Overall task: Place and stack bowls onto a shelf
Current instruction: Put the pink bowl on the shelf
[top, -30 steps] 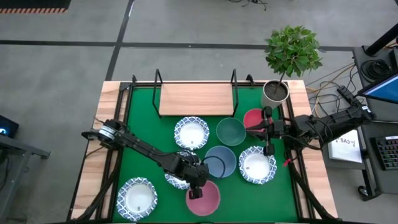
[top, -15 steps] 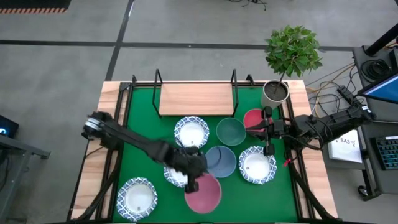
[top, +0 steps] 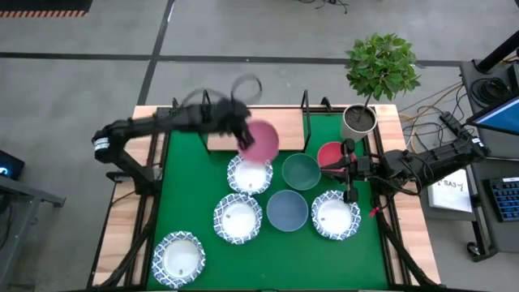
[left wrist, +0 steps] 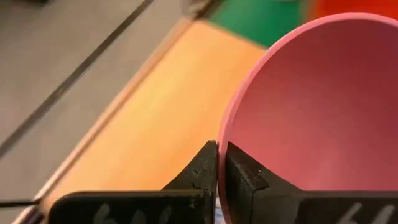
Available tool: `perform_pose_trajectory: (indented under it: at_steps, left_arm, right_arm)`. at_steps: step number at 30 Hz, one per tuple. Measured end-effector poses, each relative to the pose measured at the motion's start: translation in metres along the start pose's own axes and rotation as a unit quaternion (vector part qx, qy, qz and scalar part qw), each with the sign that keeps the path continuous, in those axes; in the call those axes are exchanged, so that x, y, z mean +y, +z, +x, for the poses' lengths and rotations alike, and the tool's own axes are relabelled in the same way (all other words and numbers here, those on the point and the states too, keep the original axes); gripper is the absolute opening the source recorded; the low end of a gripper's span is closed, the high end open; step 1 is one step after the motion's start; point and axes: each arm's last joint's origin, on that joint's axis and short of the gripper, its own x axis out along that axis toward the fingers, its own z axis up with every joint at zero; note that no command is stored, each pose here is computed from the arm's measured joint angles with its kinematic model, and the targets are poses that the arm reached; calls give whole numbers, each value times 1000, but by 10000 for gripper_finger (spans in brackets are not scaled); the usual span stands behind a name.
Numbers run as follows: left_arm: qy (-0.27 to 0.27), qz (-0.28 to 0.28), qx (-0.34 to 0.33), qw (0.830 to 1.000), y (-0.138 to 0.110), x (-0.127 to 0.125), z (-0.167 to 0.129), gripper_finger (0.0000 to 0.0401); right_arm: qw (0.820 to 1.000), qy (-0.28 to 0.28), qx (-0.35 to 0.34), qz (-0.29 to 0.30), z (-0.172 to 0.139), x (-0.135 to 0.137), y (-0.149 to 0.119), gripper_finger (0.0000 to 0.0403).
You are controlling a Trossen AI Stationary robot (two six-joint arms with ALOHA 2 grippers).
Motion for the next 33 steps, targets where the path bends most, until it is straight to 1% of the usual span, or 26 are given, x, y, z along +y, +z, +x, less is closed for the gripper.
perform_pose_trajectory:
  at_steps: [2,5,7,10,13,16,21,23,33]
  left_arm:
    - [6,-24,24,999,2,29,18,0]
    - [3,-57,52,997,1,61,39,0]
    - [6,-76,64,995,0,76,48,0]
    - [22,-93,83,992,-3,91,62,0]
    - [28,-98,99,990,-7,97,71,0]
    - [36,-96,110,989,-9,97,79,0]
    - [70,-86,136,985,-15,98,89,0]
    - [72,-81,143,984,-16,98,92,4]
    - [71,-67,150,984,-18,98,97,60]
  right_arm:
    - [1000,0,3,0,0,0,-1,29]
    - [1000,1,10,-1,0,0,-2,29]
    - [1000,2,17,-4,0,0,-3,29]
    - [1000,3,25,-6,0,1,-5,29]
    - [1000,3,29,-6,0,1,-6,29]
    - [1000,3,29,-4,0,1,-6,29]
    - [1000,3,29,-2,0,1,-6,29]
    - [1000,3,30,-1,0,1,-6,29]
    - [999,3,33,0,0,1,-7,29]
